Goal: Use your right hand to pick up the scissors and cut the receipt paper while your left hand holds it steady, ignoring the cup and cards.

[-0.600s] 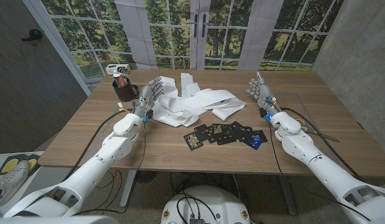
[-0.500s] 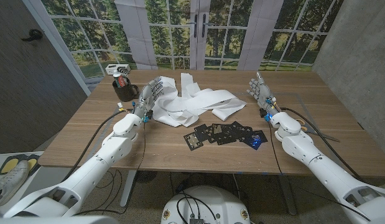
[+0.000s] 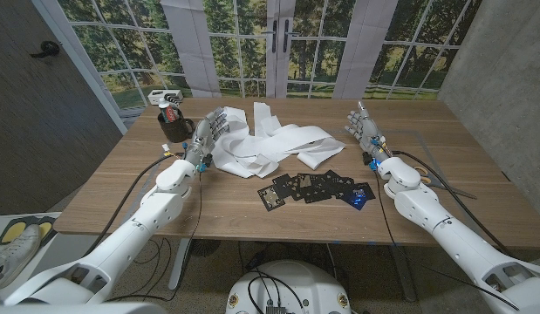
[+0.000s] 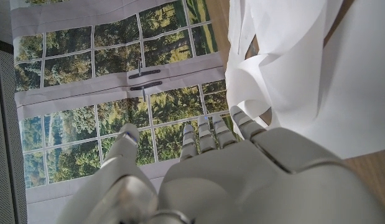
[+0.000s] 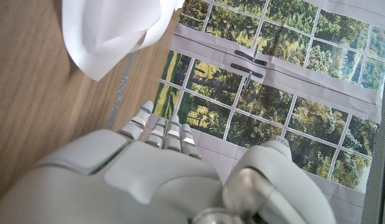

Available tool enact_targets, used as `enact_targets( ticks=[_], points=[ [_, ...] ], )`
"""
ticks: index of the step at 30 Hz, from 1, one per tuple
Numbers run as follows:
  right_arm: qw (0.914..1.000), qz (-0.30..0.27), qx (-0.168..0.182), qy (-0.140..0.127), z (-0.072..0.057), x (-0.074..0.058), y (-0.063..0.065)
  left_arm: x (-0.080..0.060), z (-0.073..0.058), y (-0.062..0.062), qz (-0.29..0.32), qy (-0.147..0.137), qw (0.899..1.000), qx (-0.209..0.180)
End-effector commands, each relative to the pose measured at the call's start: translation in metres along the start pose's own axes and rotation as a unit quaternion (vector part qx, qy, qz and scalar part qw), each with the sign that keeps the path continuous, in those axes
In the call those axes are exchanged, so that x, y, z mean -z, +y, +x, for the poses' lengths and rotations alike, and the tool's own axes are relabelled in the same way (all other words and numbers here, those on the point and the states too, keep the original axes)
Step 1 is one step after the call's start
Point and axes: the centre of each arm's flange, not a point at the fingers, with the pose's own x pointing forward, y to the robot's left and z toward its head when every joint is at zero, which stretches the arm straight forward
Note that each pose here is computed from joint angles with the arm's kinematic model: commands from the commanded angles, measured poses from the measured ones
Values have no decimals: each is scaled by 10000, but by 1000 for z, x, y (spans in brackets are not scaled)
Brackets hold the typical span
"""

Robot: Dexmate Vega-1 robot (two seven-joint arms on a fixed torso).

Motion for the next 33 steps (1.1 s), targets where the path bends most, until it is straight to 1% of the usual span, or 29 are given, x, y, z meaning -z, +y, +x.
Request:
enact_targets(
  ticks=[1, 5, 9, 12, 17, 20, 21, 23, 26, 30, 32, 33],
  points=[
    [9999, -114, 49, 28, 2, -3, 2, -2, -2, 3, 72, -96, 9999, -17],
    [9997, -258, 13, 30, 2, -5, 1, -2, -2, 6, 68, -107, 9999, -18],
    [9995, -325, 52, 38, 3, -6, 1, -3, -1, 9, 215, -75, 9997, -3],
    [9989, -458, 51, 14, 2, -9, 2, 0, 1, 11, 182, -34, 9998, 24],
    [9983, -573, 45, 29, -1, -12, 4, 0, 1, 10, 174, -53, 9998, 2],
    [9977, -666, -29, 124, -2, -12, 2, 2, 1, 11, 324, 44, 9993, 193],
    [9974, -699, -46, 136, -2, -12, 2, 3, 0, 12, 337, 46, 9993, 171],
    [9971, -747, -32, 153, -5, -13, 1, 4, -1, 12, 178, 82, 9997, 149],
    [9953, -943, -43, 217, -7, -18, 1, 1, -2, 12, 217, 51, 9997, 120],
    [9938, -1074, -130, 238, -7, -21, 0, 1, -2, 12, 204, 21, 9997, 118],
    [9930, -1140, -162, 249, -6, -23, -1, 2, -3, 13, 271, 47, 9996, -20],
    [9930, -1141, -163, 250, -6, -23, -1, 2, -3, 13, 275, 51, 9996, -28]
  ],
)
